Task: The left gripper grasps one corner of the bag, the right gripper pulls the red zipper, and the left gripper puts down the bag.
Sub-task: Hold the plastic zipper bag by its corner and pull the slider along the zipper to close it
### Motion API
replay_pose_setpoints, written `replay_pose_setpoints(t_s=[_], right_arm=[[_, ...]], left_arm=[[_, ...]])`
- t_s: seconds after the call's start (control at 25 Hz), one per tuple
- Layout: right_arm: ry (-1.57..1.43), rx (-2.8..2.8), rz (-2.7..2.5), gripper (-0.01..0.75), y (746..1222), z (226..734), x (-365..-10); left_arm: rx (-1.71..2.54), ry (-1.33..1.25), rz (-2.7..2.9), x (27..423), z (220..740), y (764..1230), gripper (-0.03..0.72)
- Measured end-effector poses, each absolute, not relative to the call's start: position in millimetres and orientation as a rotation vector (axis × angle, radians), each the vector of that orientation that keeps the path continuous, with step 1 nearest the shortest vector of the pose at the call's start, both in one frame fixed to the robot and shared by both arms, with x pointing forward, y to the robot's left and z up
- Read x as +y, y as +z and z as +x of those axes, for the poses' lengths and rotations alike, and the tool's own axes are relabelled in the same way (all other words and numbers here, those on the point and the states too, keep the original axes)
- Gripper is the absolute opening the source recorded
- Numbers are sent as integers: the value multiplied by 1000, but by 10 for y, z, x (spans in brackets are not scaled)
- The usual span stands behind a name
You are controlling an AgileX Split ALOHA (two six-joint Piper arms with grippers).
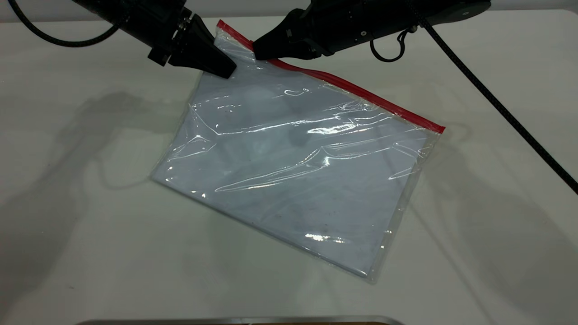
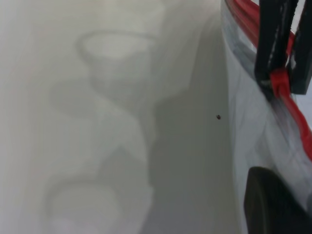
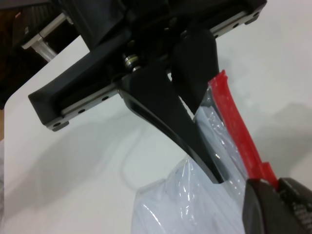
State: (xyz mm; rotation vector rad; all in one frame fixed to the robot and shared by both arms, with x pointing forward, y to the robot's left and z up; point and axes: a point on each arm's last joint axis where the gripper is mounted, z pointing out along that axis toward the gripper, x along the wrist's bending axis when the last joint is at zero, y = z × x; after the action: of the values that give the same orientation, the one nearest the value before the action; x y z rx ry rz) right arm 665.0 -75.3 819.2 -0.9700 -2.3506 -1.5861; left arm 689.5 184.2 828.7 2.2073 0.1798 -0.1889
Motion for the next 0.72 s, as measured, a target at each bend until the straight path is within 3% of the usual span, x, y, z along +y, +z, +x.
replay_pose_setpoints(t_s=[0.24, 0.52, 0.72], right_arm=[[-1605, -2327, -996, 72, 8204, 6664, -752], [-1638, -2327, -967, 331, 8221, 6665, -744], [-1645, -2336, -957, 354, 8223, 6667, -744]], left_arm=[[185, -187, 2201, 1844, 6899, 8290, 51], [185, -186, 2201, 1849, 6900, 8290, 51], [185, -186, 2201, 1849, 6900, 8290, 51]])
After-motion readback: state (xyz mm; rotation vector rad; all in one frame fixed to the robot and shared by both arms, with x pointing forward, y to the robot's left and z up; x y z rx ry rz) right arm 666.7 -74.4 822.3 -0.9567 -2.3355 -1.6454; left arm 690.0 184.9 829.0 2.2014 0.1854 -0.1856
